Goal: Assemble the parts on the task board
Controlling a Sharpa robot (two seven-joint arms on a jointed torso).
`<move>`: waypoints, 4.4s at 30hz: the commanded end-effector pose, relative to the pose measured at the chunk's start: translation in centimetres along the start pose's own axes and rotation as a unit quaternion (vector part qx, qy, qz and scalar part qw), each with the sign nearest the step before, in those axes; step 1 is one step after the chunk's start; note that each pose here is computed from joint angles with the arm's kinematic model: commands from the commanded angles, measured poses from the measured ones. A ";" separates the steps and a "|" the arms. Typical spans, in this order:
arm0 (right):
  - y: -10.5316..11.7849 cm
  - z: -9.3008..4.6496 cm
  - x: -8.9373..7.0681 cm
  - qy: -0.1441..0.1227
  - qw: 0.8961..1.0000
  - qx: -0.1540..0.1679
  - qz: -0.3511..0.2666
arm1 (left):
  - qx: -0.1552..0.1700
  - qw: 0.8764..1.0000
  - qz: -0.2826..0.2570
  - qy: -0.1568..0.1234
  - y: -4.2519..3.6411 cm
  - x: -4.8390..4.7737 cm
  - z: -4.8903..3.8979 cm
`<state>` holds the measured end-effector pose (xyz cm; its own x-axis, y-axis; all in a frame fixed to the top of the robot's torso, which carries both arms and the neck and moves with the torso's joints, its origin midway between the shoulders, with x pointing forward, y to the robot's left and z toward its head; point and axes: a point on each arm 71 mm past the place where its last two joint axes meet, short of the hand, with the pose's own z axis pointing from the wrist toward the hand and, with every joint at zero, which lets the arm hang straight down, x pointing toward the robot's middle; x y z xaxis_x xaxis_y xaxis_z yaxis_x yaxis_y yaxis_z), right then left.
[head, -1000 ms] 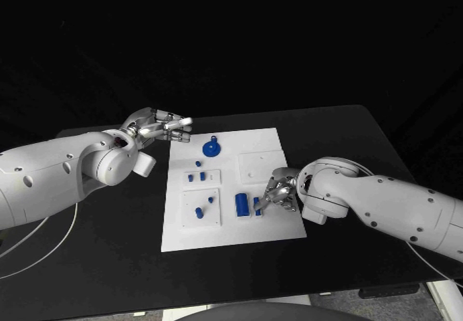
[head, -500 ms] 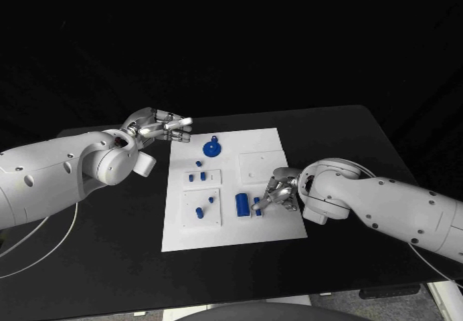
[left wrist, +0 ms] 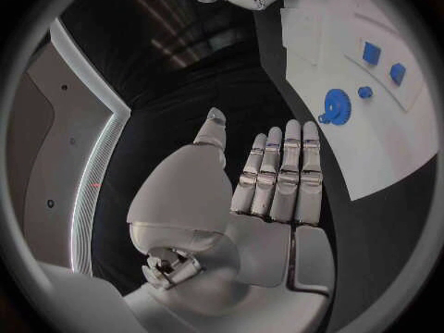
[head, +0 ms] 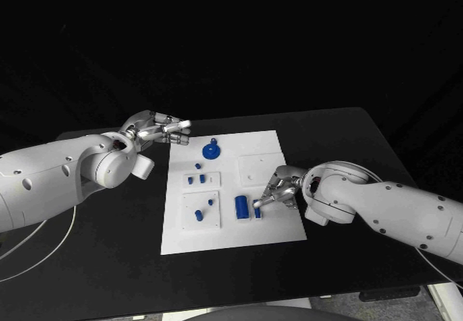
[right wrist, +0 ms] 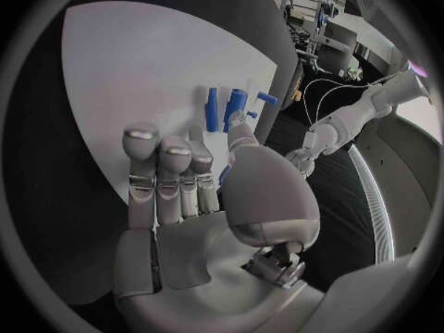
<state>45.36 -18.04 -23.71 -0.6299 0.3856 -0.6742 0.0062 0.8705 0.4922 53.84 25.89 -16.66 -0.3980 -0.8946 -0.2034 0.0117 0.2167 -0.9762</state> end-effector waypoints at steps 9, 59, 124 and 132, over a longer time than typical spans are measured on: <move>0.5 -0.8 -1.6 -0.086 0.992 -0.069 -0.059 | 0.004 1.000 -0.001 0.009 -0.16 0.22 0.04; 1.0 -0.8 1.3 -0.092 0.979 -0.142 -0.117 | -0.007 1.000 0.002 0.007 0.06 -0.07 -0.18; 1.1 -0.2 2.3 -0.103 0.977 -0.143 -0.121 | -0.010 1.000 0.003 0.009 0.11 -0.09 -0.22; 1.5 -0.1 3.1 -0.108 0.966 -0.159 -0.171 | -0.011 1.000 0.003 0.010 0.12 -0.08 -0.20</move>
<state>43.75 -15.89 -24.44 -0.3951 0.2528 -0.8832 -0.3806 0.8300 0.4078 53.72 26.29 -16.85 -0.4005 -0.8919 -0.2103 -0.0112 0.2342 -0.9721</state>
